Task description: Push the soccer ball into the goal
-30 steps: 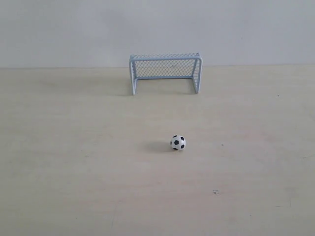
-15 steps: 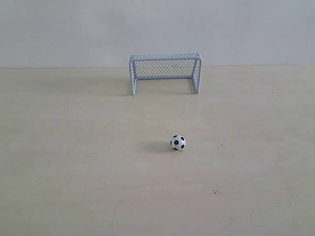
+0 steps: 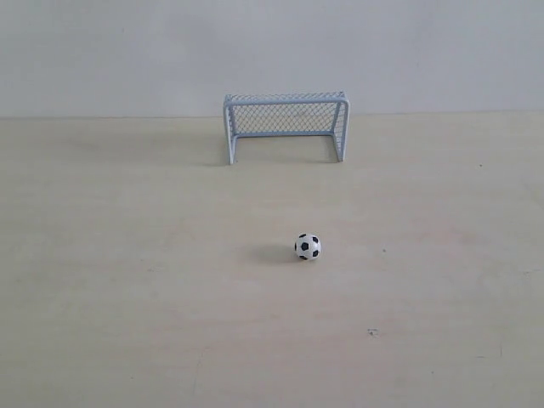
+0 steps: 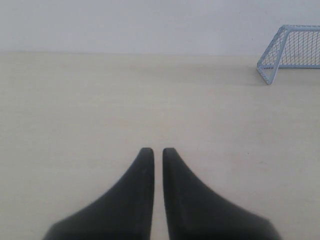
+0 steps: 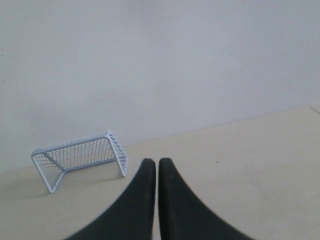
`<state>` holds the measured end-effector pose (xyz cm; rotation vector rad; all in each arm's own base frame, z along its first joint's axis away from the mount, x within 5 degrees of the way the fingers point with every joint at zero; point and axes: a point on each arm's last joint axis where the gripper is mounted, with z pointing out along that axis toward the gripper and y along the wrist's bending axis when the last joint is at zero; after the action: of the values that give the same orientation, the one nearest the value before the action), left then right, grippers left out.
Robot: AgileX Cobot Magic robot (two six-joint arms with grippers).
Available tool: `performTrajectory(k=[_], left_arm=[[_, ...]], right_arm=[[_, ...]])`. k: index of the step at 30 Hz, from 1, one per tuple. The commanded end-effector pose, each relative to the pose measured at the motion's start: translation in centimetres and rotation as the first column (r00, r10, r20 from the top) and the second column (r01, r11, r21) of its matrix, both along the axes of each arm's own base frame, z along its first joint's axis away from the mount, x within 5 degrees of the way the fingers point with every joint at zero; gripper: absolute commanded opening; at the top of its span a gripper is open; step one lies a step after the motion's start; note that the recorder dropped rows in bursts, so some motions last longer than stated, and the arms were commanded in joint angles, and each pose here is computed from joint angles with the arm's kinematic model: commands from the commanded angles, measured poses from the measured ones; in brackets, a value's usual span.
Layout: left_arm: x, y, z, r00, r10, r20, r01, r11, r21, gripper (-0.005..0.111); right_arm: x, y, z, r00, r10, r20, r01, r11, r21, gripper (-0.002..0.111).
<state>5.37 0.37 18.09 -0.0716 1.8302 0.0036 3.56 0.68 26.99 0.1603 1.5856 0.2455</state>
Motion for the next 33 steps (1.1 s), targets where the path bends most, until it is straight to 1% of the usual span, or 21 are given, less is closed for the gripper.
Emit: performTrajectory(k=[1,2,5,6,9,11,13,16,19,22,24,26,30,33], left_arm=[[0.0,0.0,0.2,1.0,0.003,0.011,-0.003,1.0,-0.004,0.006],[0.0,0.0,0.2,1.0,0.003,0.011,-0.003,1.0,-0.004,0.006],[0.0,0.0,0.2,1.0,0.003,0.011,-0.003,1.0,-0.004,0.006],[0.0,0.0,0.2,1.0,0.003,0.011,-0.003,1.0,-0.004,0.006],[0.0,0.0,0.2,1.0,0.003,0.011,-0.003,1.0,-0.004,0.006],[0.0,0.0,0.2,1.0,0.003,0.011,-0.003,1.0,-0.004,0.006],[0.0,0.0,0.2,1.0,0.003,0.011,-0.003,1.0,-0.004,0.006],[0.0,0.0,0.2,1.0,0.003,0.011,-0.003,1.0,-0.004,0.006],[0.0,0.0,0.2,1.0,0.003,0.011,-0.003,1.0,-0.004,0.006],[0.0,0.0,0.2,1.0,0.003,0.011,-0.003,1.0,-0.004,0.006],[0.0,0.0,0.2,1.0,0.003,0.011,-0.003,1.0,-0.004,0.006],[0.0,0.0,0.2,1.0,0.003,0.011,-0.003,1.0,-0.004,0.006],[0.0,0.0,0.2,1.0,0.003,0.011,-0.003,1.0,-0.004,0.006],[0.0,0.0,0.2,1.0,0.003,0.011,-0.003,1.0,-0.004,0.006]], right_arm=[[-0.2,0.4,0.6,0.998,0.04,0.04,-0.045,0.989,0.141,0.0],[-0.2,0.6,0.8,0.996,0.063,0.063,-0.076,0.974,0.215,0.0],[-0.4,0.7,1.8,0.984,0.071,0.161,-0.114,0.955,0.274,0.0],[-0.5,0.8,2.2,0.98,0.083,0.18,-0.131,0.955,0.268,0.0],[-1.2,1.1,3.6,0.963,0.12,0.242,-0.14,0.988,0.066,0.0],[-1.9,1.5,5.1,0.944,0.156,0.29,-0.145,0.988,-0.059,0.0],[-1.8,1.8,6.3,0.94,0.199,0.277,-0.172,0.978,-0.12,0.0],[-0.4,2.4,8.2,0.945,0.265,0.193,-0.234,0.958,-0.168,0.0],[2.3,2.8,9.4,0.942,0.327,0.071,-0.304,0.924,-0.233,0.0],[5.5,3.5,9.7,0.901,0.424,-0.092,-0.432,0.854,-0.291,0.0],[7.8,4.0,9.6,0.855,0.484,-0.183,-0.518,0.809,-0.278,0.0],[10.0,4.1,9.2,0.822,0.512,-0.249,-0.565,0.786,-0.249,0.0],[13.8,4.1,8.3,0.781,0.525,-0.339,-0.611,0.755,-0.238,0.0],[16.2,4.0,7.9,0.761,0.523,-0.383,-0.629,0.74,-0.24,0.0]])
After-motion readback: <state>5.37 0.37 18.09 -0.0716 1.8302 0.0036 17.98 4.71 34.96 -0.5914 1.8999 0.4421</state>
